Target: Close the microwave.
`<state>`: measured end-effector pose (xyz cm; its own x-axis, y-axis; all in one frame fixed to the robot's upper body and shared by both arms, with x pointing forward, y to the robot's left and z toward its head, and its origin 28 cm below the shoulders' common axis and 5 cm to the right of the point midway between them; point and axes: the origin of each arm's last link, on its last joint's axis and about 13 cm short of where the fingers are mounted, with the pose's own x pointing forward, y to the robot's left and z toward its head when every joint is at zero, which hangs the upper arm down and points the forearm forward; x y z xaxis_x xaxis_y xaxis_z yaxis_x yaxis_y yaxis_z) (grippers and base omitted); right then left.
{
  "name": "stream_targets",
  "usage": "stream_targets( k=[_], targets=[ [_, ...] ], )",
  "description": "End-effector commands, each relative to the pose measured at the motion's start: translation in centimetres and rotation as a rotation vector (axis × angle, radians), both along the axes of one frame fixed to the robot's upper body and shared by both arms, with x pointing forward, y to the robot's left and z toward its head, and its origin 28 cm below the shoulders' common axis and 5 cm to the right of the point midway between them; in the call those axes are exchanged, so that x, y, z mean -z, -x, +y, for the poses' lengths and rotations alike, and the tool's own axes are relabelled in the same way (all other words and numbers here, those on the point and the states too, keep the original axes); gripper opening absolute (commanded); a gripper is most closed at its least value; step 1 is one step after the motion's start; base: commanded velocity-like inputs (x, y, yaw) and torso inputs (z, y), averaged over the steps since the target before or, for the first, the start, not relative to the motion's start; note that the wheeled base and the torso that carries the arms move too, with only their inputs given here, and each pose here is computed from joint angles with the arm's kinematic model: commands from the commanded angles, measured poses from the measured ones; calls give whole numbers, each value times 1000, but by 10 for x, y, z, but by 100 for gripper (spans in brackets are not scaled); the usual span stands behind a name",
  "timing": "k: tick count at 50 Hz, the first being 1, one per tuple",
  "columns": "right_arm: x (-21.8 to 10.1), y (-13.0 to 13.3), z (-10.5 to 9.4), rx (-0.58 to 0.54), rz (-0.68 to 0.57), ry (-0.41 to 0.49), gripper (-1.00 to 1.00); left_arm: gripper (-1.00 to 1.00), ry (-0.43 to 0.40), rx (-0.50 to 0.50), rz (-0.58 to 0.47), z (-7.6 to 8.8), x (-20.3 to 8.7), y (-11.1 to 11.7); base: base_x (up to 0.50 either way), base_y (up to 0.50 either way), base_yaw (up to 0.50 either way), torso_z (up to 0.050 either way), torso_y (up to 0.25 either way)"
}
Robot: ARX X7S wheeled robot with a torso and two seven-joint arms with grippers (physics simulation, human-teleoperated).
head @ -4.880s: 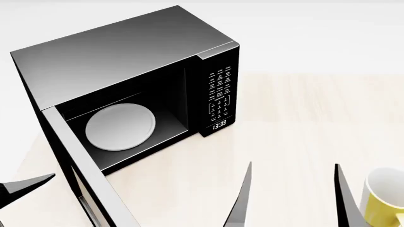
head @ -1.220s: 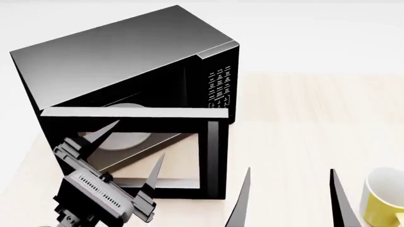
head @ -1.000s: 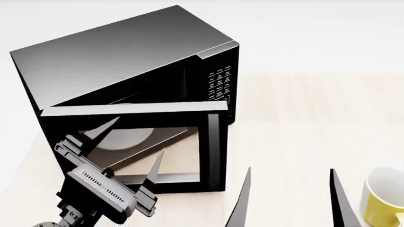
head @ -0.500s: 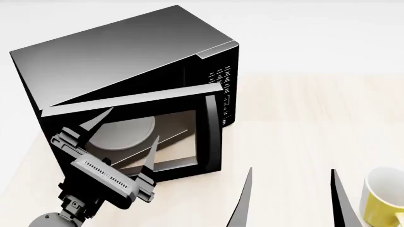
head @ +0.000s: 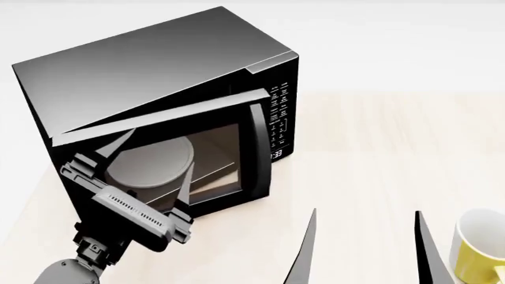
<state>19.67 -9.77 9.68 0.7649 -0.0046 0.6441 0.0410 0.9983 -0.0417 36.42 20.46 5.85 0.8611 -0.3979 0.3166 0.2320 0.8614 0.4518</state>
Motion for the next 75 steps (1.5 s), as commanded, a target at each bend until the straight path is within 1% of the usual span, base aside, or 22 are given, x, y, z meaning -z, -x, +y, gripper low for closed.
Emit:
stream_targets(
  k=[1, 11, 13, 22, 30, 42, 50, 60, 61, 62, 64, 65, 66, 67, 68, 69, 71, 72, 75],
  targets=[
    [-1, -1, -1, 11, -13, 18, 100, 100, 83, -132, 16, 11, 0, -3, 0, 0, 0, 0, 0],
    [-1, -2, -1, 10, -11, 16, 100, 100, 89, -167, 8, 12, 0, -4, 0, 0, 0, 0, 0],
    [-1, -2, -1, 9, -10, 17, 100, 100, 92, -190, 2, 12, -2, -6, 0, 0, 0, 0, 0],
    [-1, -1, -1, 8, -8, 16, 100, 100, 109, -236, -5, 16, -2, -6, 0, 0, 0, 0, 0],
    [0, -1, 0, 7, -6, 17, 100, 100, 113, -257, -11, 18, -3, -7, 0, 0, 0, 0, 0],
    [1, -1, 0, 5, 2, 16, 100, 100, 138, -359, -50, 23, -6, -9, 0, 0, 0, 0, 0],
    [1, -1, 0, 2, 4, 16, 100, 100, 146, -385, -56, 24, -5, -8, 0, 0, 0, 0, 0],
    [3, 0, 1, -4, 8, 20, 100, 100, 151, -384, -54, 25, 3, -2, 0, 0, 0, 0, 0],
    [3, 0, 1, -4, 10, 21, 100, 100, 152, -384, -43, 25, 6, 0, 0, 0, 0, 0, 0],
    [3, 0, 1, -4, 8, 22, 100, 100, 175, -384, 10, 24, 14, 4, 0, 0, 0, 0, 0],
    [2, 0, 1, -3, 7, 20, 100, 100, 143, -368, 50, 22, 20, 18, 0, 0, 0, 0, 0],
    [3, 0, 1, -2, 9, 19, 100, 100, 104, -335, 76, 20, 27, 32, 0, 0, 0, 0, 0],
    [3, 0, 1, -2, 9, 19, 100, 100, 96, -318, 80, 17, 28, 41, 0, 0, 0, 0, 0],
    [3, 0, 1, -3, 9, 20, 100, 100, 106, -294, 104, 16, 29, 50, 0, 0, 0, 0, 0],
    [4, 0, 1, -4, 10, 21, 100, 100, 100, -290, 157, 15, 35, 62, 0, 0, 0, 0, 0],
    [4, 0, 1, -5, 10, 21, 100, 100, 113, -278, 181, 14, 37, 68, 0, 0, 0, 0, 0],
    [4, 0, 1, -4, 11, 22, 100, 100, 99, -280, 191, 13, 39, 77, 0, 0, 0, 0, 0],
    [4, 0, 1, -4, 12, 22, 100, 100, 112, -254, 228, 11, 40, 87, 0, 0, 0, 0, 0],
    [4, 0, 2, -5, 12, 22, 100, 100, 98, -223, 240, 6, 40, 100, 0, 0, 0, 0, 0]
  ],
)
